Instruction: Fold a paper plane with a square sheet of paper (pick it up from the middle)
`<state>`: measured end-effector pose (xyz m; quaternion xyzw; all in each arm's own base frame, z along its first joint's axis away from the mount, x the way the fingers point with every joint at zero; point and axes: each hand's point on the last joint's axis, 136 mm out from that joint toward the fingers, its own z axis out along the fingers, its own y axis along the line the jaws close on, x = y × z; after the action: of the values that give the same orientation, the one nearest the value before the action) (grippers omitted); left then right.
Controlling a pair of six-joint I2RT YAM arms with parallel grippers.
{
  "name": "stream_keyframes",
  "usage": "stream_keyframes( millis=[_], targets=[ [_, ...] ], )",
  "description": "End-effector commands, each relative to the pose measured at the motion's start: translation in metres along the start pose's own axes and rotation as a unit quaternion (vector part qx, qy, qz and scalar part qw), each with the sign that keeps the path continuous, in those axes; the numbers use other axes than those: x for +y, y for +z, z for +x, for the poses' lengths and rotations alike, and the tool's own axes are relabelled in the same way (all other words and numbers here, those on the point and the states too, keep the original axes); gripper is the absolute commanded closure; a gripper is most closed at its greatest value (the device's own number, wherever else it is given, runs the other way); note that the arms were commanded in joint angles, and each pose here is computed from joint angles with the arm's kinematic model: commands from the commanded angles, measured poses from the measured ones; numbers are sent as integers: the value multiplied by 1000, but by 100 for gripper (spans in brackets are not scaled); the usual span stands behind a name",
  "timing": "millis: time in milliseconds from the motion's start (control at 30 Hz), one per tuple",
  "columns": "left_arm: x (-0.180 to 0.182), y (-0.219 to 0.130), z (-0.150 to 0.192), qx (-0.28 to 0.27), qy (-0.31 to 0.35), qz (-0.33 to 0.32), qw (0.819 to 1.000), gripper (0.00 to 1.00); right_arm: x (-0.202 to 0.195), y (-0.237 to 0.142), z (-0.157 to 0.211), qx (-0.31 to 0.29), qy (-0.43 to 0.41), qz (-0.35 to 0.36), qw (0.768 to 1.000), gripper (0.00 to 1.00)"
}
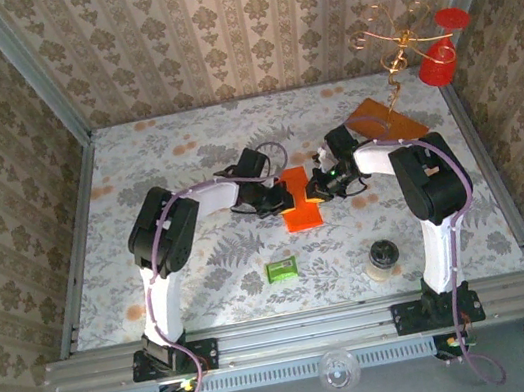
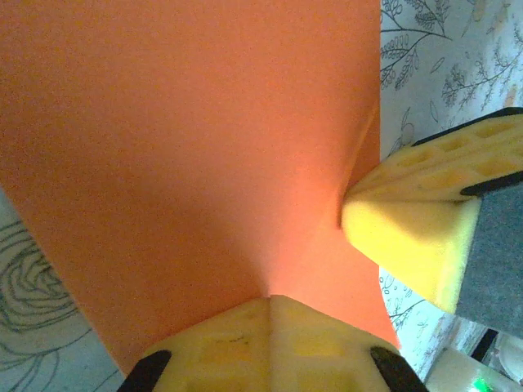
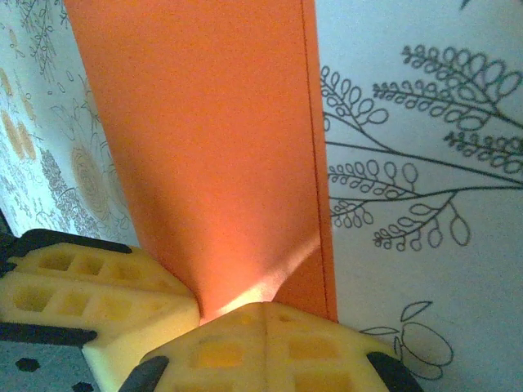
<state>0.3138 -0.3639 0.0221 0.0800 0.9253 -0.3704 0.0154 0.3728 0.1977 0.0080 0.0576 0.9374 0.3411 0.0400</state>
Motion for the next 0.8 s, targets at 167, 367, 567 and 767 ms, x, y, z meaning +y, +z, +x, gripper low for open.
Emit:
stream_keyframes(
  millis=[167,367,567,767],
  targets=[
    [57,-30,45,29,-63,-45,997,100,-100,13,47,57,86,193,976,96],
    [7,-56,21,-20,-13,-9,1000,100,-100,13,47,56,86,193,976,95],
    [-26,-26,10,-5,10,20,1000,100,-99,14,46,54,87,189,977,96],
    [-21,2,19,26,3,13,1000,100,-99,14,46,54,88,189,977,96]
  ],
)
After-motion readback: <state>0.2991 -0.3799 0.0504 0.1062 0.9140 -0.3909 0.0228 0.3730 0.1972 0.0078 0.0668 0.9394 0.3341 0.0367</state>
